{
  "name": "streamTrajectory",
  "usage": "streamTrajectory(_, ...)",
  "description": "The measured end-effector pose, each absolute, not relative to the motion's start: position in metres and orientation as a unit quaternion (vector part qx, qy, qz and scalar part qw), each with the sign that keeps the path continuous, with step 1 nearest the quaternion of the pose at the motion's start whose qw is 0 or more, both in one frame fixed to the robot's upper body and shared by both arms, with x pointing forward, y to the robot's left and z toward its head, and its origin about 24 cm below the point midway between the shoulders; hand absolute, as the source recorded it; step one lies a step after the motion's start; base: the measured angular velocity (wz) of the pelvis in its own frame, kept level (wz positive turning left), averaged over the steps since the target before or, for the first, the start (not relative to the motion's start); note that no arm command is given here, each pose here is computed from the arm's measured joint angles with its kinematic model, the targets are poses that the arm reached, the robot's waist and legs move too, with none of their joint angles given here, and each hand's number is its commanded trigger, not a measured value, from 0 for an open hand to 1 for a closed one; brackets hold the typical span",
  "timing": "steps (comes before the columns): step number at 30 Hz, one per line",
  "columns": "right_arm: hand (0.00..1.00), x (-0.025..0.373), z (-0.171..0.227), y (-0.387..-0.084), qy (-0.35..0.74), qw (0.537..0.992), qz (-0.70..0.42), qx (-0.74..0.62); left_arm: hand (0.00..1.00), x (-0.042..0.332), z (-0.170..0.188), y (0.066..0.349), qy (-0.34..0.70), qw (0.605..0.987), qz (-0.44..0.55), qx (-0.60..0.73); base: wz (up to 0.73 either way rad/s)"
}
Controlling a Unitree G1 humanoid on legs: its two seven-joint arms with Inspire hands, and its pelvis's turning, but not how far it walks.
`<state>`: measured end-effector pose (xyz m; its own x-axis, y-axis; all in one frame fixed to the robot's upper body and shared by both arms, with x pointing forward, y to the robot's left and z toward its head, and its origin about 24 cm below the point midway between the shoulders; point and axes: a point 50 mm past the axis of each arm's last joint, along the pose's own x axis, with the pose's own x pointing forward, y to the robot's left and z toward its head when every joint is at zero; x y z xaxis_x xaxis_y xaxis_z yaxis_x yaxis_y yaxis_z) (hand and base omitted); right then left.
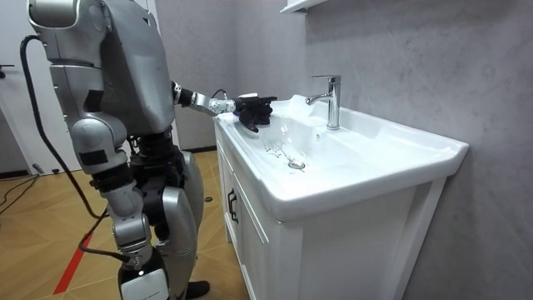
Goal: Wipe basin
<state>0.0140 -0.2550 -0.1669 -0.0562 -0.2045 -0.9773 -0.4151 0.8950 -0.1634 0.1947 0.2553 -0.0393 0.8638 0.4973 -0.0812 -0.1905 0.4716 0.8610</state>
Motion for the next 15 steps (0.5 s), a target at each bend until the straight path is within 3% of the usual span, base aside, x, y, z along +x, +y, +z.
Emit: streamTrajectory(15,0.0,0.0165,-0.1659,-0.2584,0.717,0.654,0.061,-0.235,0.0,0.186,-0.0441,0.2612,0.176,0.819,0.236,0.492,0.0)
